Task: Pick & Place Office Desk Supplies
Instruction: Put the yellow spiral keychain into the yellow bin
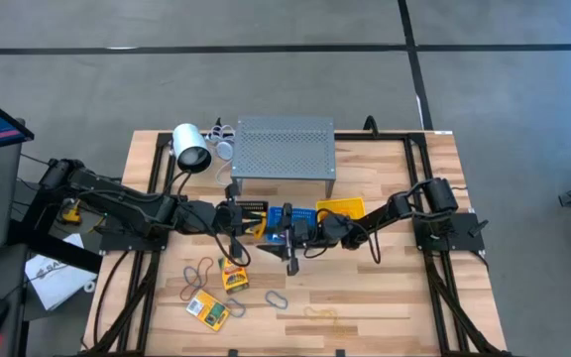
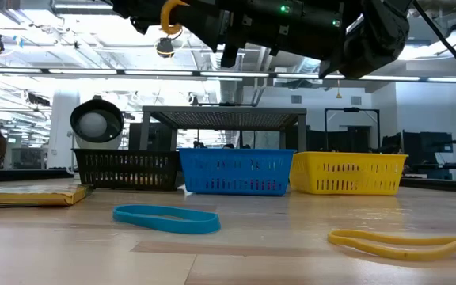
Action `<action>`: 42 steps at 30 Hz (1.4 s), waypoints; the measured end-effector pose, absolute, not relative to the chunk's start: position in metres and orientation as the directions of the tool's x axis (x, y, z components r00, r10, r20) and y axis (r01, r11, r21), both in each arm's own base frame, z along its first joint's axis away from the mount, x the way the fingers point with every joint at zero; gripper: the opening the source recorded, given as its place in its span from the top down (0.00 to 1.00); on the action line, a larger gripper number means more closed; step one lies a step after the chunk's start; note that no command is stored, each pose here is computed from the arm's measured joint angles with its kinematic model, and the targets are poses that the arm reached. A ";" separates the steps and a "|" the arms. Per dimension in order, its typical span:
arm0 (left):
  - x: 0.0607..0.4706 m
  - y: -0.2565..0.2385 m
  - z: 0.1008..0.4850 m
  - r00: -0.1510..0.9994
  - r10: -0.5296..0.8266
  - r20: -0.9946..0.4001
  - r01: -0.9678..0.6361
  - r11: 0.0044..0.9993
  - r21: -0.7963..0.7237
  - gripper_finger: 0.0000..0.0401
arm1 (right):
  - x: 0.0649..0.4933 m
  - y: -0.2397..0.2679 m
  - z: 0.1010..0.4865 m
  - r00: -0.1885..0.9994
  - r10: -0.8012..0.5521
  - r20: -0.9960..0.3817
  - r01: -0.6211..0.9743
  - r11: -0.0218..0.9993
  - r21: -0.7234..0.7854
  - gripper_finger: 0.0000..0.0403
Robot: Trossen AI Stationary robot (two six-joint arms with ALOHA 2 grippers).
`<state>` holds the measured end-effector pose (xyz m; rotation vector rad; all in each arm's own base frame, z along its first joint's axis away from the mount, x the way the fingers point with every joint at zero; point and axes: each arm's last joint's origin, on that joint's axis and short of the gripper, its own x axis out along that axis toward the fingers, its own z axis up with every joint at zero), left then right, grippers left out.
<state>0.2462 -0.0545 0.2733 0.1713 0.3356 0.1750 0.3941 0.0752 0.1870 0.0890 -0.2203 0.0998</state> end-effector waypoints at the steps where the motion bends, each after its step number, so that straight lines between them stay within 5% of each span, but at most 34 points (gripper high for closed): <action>1: 0.246 -0.054 0.273 0.929 0.198 -0.311 -0.142 0.970 0.195 0.98 | 0.394 0.075 0.187 0.971 0.089 0.222 -0.109 0.991 0.081 0.61; 12: 0.246 -0.054 0.273 0.929 0.198 -0.312 -0.142 0.971 0.194 0.98 | 0.395 0.070 0.187 0.973 0.075 0.220 -0.105 0.986 0.128 0.97; 30: 0.246 -0.056 0.271 0.930 0.144 -0.338 -0.095 0.983 0.157 0.86 | 0.395 0.070 0.187 0.972 0.077 0.220 -0.106 0.986 0.125 0.99; 42: 0.246 -0.056 0.271 0.928 0.145 -0.342 -0.095 0.983 0.160 0.47 | 0.395 0.070 0.187 0.972 0.080 0.220 -0.109 0.986 0.124 1.00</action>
